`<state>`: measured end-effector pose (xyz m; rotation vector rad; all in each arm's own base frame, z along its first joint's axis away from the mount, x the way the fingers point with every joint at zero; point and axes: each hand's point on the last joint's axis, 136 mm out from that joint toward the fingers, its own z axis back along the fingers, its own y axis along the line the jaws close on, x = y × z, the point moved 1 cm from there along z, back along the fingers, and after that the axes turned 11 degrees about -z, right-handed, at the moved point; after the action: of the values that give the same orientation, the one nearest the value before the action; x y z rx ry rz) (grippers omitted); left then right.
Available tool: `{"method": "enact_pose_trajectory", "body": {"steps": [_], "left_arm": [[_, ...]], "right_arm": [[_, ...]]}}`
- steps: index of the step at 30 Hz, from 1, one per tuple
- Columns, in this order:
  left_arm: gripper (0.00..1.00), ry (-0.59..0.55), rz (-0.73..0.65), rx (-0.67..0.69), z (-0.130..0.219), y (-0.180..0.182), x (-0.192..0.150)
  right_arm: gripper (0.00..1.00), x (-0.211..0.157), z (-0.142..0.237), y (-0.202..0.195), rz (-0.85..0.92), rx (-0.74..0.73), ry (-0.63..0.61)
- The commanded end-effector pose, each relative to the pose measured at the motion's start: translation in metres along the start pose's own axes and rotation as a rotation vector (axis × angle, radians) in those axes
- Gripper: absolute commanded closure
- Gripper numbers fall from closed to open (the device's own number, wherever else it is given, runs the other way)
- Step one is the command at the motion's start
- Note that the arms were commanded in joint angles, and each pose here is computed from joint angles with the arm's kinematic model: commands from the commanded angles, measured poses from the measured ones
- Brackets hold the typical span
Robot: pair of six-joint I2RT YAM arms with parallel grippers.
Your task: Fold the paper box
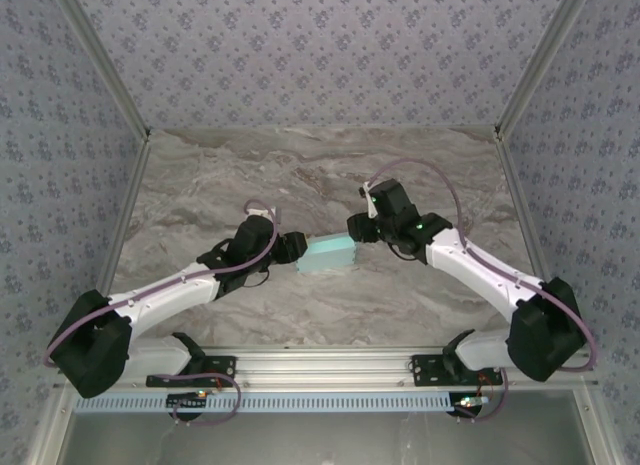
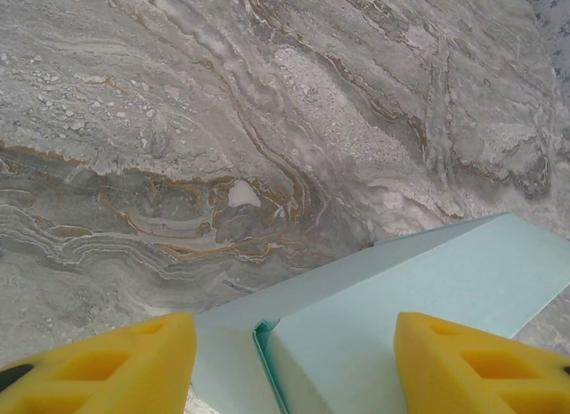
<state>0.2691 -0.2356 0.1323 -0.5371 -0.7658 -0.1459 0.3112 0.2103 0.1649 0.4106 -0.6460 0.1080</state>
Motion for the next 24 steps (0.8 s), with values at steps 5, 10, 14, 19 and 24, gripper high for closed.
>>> {"method": "enact_pose_trajectory", "body": {"steps": [5, 10, 14, 19, 24], "left_arm": [[0.40, 0.103, -0.045, 0.088, -0.003, 0.018, -0.025], [0.40, 0.100, -0.045, 0.085, -0.002, 0.017, -0.023], [0.40, 0.103, -0.048, 0.086, -0.002, 0.017, -0.024], [0.40, 0.108, -0.047, 0.089, -0.003, 0.018, -0.027], [0.39, 0.115, -0.040, 0.089, -0.005, 0.020, -0.032]], "right_arm": [[0.49, -0.004, -0.014, 0.008, -0.051, 0.141, 0.072], [0.50, -0.017, -0.020, 0.002, -0.071, 0.136, 0.107], [0.51, -0.029, -0.022, -0.003, -0.084, 0.126, 0.129], [0.52, -0.046, -0.025, -0.012, -0.104, 0.112, 0.157], [0.52, -0.061, -0.029, -0.021, -0.122, 0.092, 0.177]]}}
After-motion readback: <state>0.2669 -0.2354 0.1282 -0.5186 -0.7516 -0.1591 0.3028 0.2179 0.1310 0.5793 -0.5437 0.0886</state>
